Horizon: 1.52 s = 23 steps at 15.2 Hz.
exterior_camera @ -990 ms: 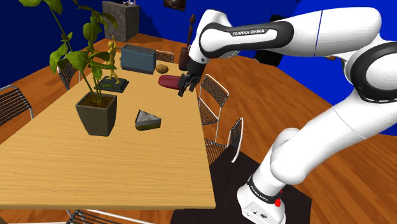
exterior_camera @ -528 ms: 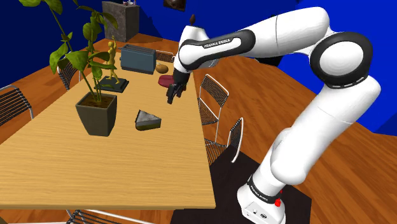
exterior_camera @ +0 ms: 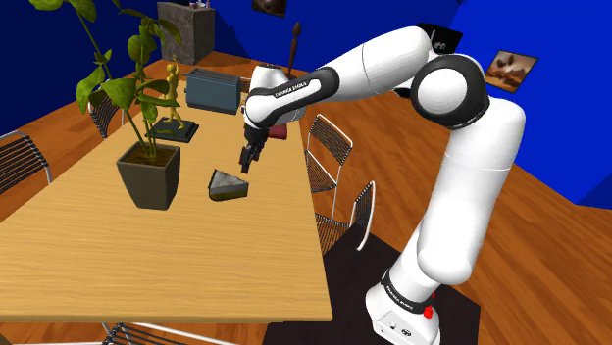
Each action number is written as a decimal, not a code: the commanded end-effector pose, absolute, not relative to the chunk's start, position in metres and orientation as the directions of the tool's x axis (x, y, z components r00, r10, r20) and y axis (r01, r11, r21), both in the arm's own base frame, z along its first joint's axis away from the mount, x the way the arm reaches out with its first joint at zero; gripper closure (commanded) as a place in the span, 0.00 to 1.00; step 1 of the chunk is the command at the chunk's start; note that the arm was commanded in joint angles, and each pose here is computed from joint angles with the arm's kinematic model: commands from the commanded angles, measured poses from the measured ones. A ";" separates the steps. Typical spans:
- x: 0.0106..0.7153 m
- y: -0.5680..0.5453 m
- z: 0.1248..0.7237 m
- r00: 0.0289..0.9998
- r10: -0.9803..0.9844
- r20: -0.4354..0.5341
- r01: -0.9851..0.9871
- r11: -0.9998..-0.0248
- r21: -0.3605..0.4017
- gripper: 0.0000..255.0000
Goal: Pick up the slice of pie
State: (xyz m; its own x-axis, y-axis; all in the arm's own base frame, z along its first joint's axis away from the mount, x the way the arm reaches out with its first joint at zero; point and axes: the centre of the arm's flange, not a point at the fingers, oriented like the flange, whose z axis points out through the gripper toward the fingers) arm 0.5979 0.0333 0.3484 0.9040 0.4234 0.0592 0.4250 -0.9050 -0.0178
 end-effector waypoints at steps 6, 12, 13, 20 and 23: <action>0.655 0.054 0.276 0.836 0.548 0.024 0.548 -0.836 -0.001 0.00; 0.665 0.058 0.242 0.823 0.568 0.018 0.568 -0.823 0.002 0.00; 0.665 0.058 0.237 0.823 0.568 0.018 0.568 -0.823 0.002 0.00; 0.665 0.058 0.224 0.823 0.568 0.018 0.568 -0.823 0.002 1.00; 0.665 0.058 0.224 0.823 0.568 0.018 0.568 -0.823 0.002 1.00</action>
State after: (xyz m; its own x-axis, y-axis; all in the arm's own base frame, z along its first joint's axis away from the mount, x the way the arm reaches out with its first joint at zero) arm 0.6659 0.0594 0.2256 0.8221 0.5690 0.0199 0.5690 -0.8223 0.0022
